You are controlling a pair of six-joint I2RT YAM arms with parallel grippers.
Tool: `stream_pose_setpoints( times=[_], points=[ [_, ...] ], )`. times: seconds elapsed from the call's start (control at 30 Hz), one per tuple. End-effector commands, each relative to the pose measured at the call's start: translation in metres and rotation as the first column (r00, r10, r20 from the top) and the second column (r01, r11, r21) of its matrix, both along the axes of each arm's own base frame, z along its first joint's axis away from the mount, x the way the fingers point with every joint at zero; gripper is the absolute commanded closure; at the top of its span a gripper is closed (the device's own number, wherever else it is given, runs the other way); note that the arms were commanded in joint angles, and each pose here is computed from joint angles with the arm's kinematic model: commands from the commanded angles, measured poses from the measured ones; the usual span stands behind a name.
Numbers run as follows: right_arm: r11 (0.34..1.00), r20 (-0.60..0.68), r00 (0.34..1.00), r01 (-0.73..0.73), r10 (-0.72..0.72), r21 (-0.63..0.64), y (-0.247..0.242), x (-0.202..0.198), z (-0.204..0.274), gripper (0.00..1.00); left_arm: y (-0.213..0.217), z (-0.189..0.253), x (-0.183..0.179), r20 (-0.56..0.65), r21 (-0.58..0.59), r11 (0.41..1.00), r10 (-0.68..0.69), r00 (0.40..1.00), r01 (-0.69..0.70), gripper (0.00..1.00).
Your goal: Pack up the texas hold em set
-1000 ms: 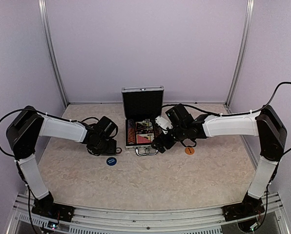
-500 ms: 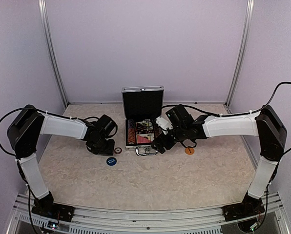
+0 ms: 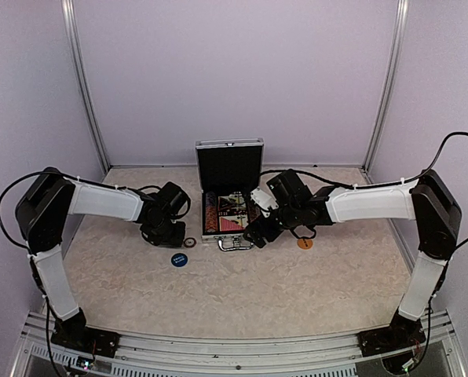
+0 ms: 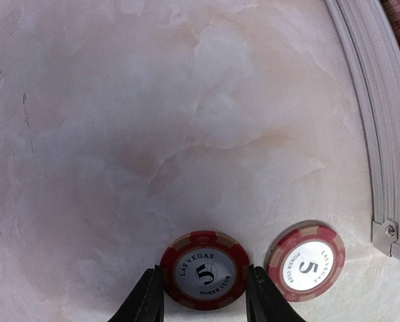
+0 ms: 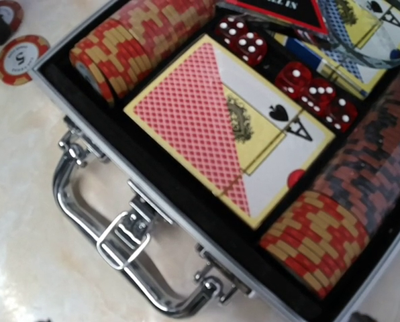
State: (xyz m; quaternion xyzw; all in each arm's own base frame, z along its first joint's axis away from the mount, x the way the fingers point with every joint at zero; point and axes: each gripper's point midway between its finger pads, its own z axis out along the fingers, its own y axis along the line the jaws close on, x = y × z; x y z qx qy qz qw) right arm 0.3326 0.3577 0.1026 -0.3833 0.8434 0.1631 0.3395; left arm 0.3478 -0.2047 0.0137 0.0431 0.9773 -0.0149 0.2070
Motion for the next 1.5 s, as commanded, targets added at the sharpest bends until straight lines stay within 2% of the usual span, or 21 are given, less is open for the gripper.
stream_pose_setpoints(
  times=[0.0, 0.13, 0.33, 0.6, 0.83, 1.13, 1.47],
  points=[
    [1.000, 0.006, 1.000, -0.001, 0.001, 0.021, 0.000, -0.001, 0.005, 0.05, 0.008, -0.042, -0.024, -0.139, 0.028, 0.999, -0.012, 0.990, 0.016, 0.66],
    [1.000, 0.000, 1.000, -0.003, 0.003, 0.021, 0.001, -0.001, 0.003, 0.05, 0.008, -0.039, -0.022, -0.127, 0.026, 1.000, -0.008, 0.992, 0.012, 0.70],
    [1.000, -0.004, 1.000, -0.004, 0.004, 0.021, 0.002, -0.002, 0.003, 0.05, 0.006, -0.026, -0.016, -0.082, 0.013, 1.000, 0.001, 0.997, 0.000, 0.69],
    [0.998, -0.026, 0.999, -0.031, 0.033, 0.060, 0.010, -0.006, 0.010, 0.05, 0.001, 0.019, -0.002, 0.035, -0.029, 1.000, 0.007, 0.999, -0.006, 0.69],
    [0.996, -0.035, 0.999, -0.038, 0.041, 0.085, 0.016, -0.005, 0.016, 0.05, -0.007, 0.039, -0.003, 0.080, -0.032, 0.999, -0.007, 0.997, 0.010, 0.69],
    [0.996, -0.042, 0.998, -0.034, 0.038, 0.083, 0.015, -0.006, 0.015, 0.04, -0.009, 0.028, 0.003, 0.055, 0.009, 1.000, -0.016, 0.998, 0.015, 0.44],
    [0.997, -0.052, 0.998, -0.031, 0.035, 0.077, 0.013, -0.008, 0.009, 0.05, -0.010, 0.005, 0.016, 0.028, 0.017, 1.000, -0.005, 1.000, 0.005, 0.42]
  ],
)
